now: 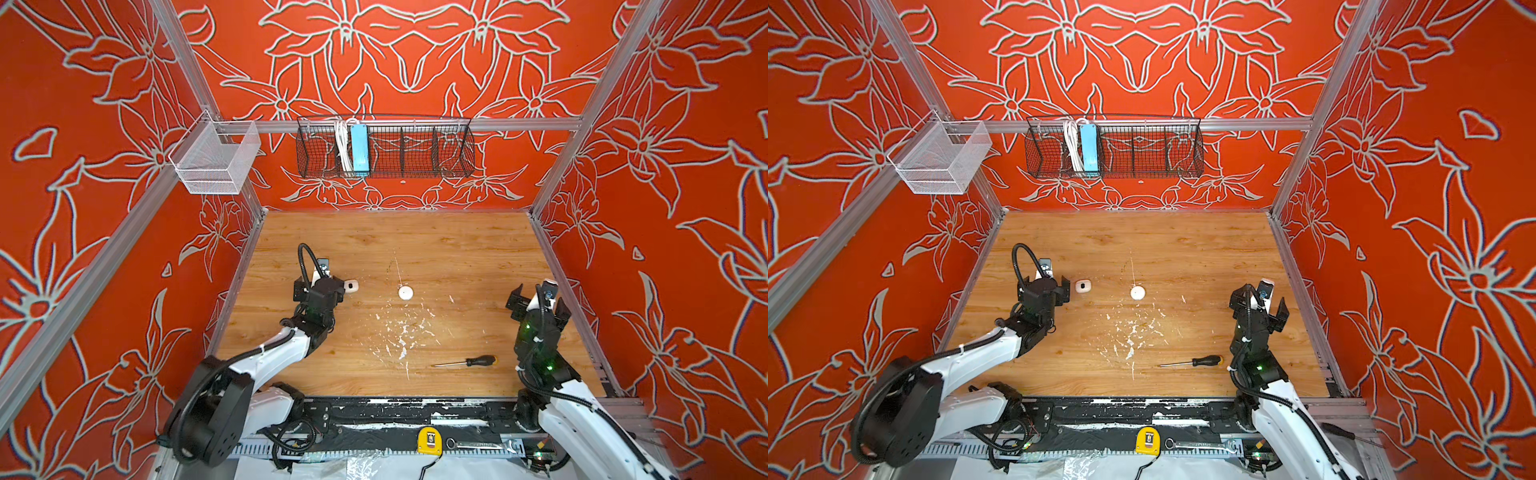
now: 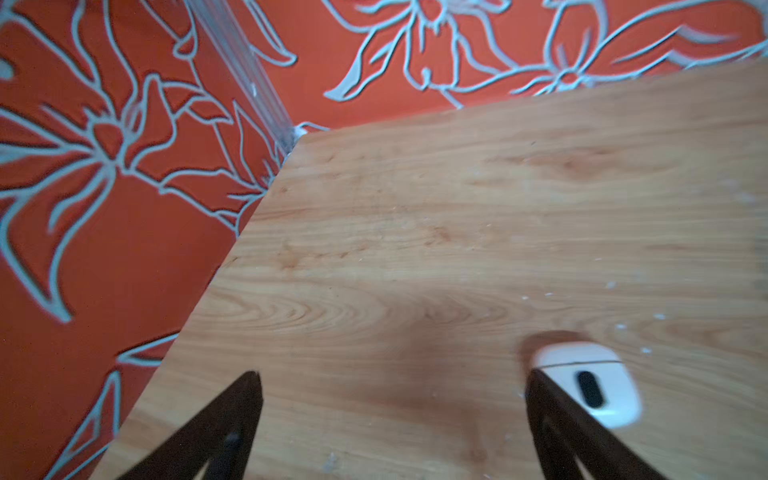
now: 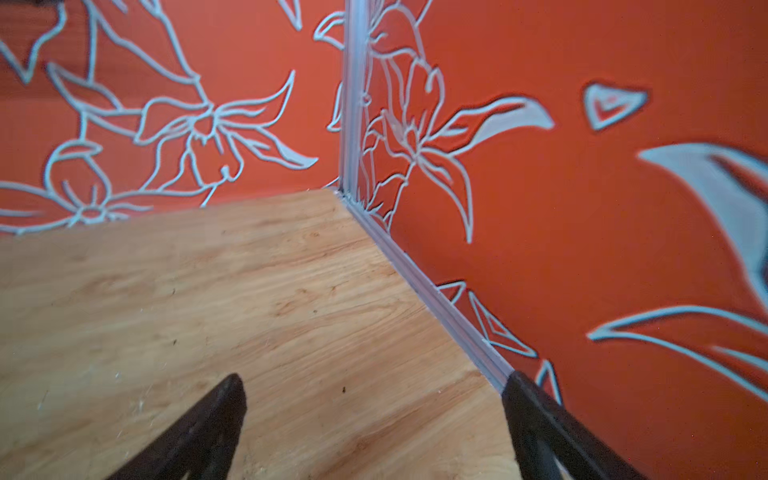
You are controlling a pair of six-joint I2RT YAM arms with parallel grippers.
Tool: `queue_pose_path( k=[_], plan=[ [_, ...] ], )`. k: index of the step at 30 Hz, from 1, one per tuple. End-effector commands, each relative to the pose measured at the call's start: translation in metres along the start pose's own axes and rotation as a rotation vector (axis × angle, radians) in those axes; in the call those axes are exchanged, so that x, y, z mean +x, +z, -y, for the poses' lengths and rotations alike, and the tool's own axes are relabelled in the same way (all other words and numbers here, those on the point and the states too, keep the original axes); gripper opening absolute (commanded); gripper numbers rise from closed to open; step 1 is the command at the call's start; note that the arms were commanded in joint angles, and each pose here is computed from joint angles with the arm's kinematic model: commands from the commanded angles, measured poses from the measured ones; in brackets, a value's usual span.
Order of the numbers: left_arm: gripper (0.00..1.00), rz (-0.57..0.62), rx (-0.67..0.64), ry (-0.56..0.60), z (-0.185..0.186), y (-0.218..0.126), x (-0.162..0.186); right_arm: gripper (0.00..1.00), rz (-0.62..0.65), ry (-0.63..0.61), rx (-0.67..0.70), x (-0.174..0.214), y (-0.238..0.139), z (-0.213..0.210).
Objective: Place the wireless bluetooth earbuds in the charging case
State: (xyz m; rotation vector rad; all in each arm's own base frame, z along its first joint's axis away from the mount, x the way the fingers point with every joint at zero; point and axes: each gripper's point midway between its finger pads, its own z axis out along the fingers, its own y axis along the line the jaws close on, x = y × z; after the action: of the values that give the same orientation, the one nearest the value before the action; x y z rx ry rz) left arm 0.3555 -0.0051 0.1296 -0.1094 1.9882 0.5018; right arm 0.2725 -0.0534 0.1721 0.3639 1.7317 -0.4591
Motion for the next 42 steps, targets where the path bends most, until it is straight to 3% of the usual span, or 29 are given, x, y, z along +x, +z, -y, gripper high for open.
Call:
queue_pose_path(
  k=[1, 6, 12, 15, 17, 19, 21, 42],
  plan=[
    [0.98, -0.050, -0.100, 0.030, -0.008, 0.023, 0.006, 0.98, -0.071, -0.054, -0.092, 0.013, 0.018, -0.029],
    [0.98, -0.085, -0.010, 0.018, 0.002, 0.034, 0.014, 0.98, -0.121, -0.148, -0.198, 0.032, 0.047, -0.070],
    [0.98, -0.034, 0.149, -0.279, -0.033, 0.025, 0.038, 0.98, -0.077, -0.154, -0.368, 0.041, 0.059, -0.101],
    [0.98, -0.059, 0.247, -0.215, -0.011, 0.035, 0.039, 0.98, -0.151, -0.096, -0.387, 0.052, 0.072, -0.095],
    [0.98, -0.073, 0.276, -0.219, -0.009, 0.035, 0.039, 0.98, -0.123, -0.068, -0.371, 0.052, 0.078, -0.093],
    [0.98, -0.090, 0.277, -0.214, -0.009, 0.035, 0.040, 0.98, -0.176, -0.079, -0.369, 0.057, 0.077, -0.091],
    [0.98, -0.073, 0.274, -0.219, -0.010, 0.035, 0.039, 0.98, -0.133, -0.068, -0.371, 0.053, 0.078, -0.092],
    [0.97, -0.091, 0.304, -0.227, -0.009, 0.037, 0.040, 0.98, -0.163, -0.079, -0.370, 0.056, 0.078, -0.091]
  ],
)
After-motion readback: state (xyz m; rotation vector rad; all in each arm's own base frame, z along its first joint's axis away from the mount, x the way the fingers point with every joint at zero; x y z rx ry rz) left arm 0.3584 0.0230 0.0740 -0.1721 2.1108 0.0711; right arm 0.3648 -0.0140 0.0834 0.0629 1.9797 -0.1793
